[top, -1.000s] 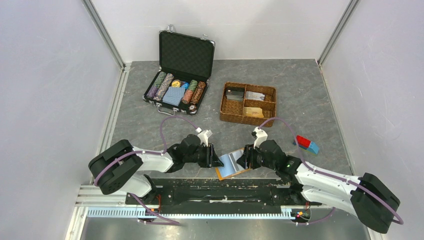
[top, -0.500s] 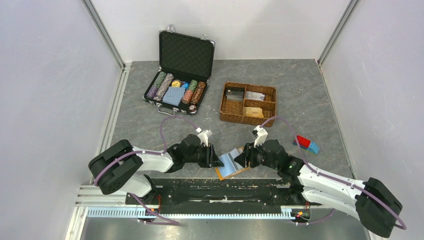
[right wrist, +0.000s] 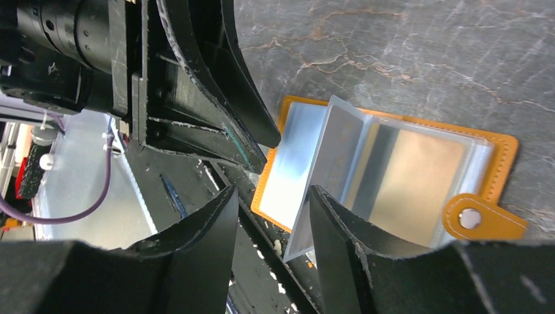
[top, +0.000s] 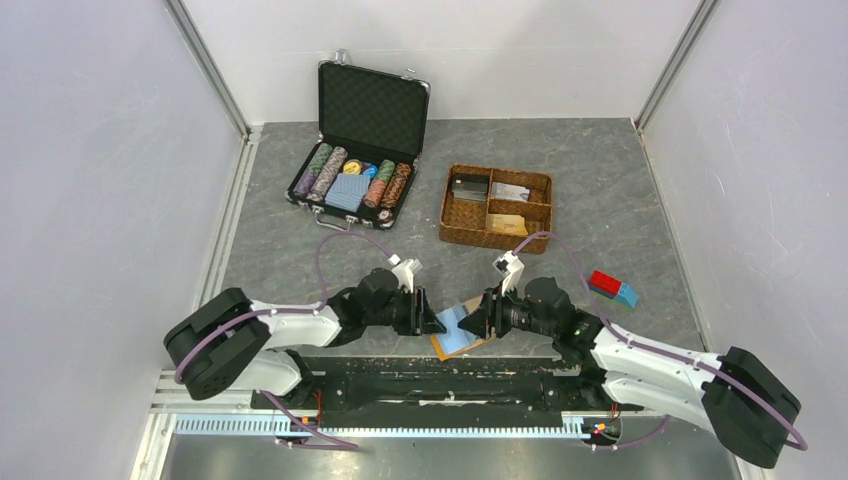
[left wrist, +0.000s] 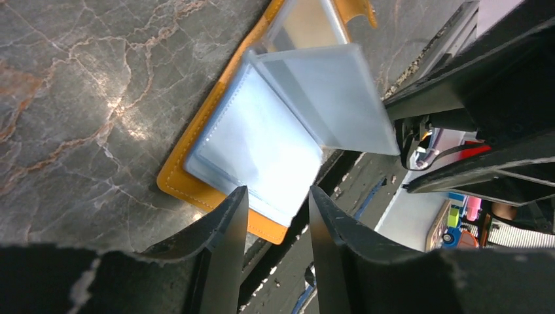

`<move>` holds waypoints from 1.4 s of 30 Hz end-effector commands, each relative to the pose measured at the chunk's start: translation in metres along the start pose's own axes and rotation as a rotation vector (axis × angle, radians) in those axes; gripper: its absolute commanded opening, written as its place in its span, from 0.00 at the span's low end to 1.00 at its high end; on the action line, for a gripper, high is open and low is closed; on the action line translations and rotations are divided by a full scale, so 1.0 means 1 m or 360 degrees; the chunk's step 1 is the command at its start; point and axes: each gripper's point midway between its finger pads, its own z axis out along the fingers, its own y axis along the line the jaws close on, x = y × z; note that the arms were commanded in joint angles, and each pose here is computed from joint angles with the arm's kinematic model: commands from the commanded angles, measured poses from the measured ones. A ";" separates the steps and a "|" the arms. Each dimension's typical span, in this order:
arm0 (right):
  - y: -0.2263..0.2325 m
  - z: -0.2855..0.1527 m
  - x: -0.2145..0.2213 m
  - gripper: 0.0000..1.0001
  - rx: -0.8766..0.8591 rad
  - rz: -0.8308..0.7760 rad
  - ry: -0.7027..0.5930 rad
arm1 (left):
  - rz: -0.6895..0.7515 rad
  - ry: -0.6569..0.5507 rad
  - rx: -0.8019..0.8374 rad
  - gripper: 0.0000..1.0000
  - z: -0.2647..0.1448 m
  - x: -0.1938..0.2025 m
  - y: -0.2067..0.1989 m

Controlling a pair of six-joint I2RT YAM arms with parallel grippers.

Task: Take the credit cards out of the card holder
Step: Remove the credit card from the card holder.

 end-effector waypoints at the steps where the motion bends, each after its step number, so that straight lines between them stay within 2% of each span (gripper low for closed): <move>1: 0.018 0.004 -0.004 0.47 -0.0161 -0.0016 -0.0023 | 0.0012 -0.0089 -0.0029 0.47 -0.011 -0.017 -0.013; 4: 0.017 0.007 0.000 0.47 -0.0163 -0.0002 0.0009 | -0.0002 -0.0177 -0.0164 0.52 -0.025 -0.029 -0.008; 9: 0.022 0.010 -0.001 0.48 -0.0209 0.0004 0.0023 | -0.0020 -0.0322 -0.0170 0.56 -0.045 -0.043 -0.016; 16: 0.026 0.012 -0.006 0.48 -0.0221 0.0016 0.0023 | -0.0004 -0.0337 -0.0151 0.57 -0.050 -0.045 -0.021; 19: 0.009 0.013 -0.008 0.48 -0.0072 0.0007 -0.0008 | 0.0017 -0.0306 -0.0107 0.52 -0.046 -0.042 -0.024; 23: -0.007 0.013 -0.009 0.44 0.0049 -0.0014 -0.0007 | 0.0038 -0.0260 -0.0033 0.41 -0.037 -0.038 -0.028; 31: -0.022 0.020 -0.008 0.29 0.0126 0.0008 0.0052 | 0.0071 -0.0146 0.0038 0.19 -0.014 -0.028 -0.027; 34: -0.024 0.024 -0.007 0.27 0.0130 0.0009 0.0086 | 0.0079 -0.0100 0.0030 0.15 -0.007 -0.021 -0.019; 42: -0.035 0.030 -0.002 0.26 0.0183 0.0035 0.0137 | 0.0090 -0.0003 -0.0061 0.13 0.008 -0.006 0.007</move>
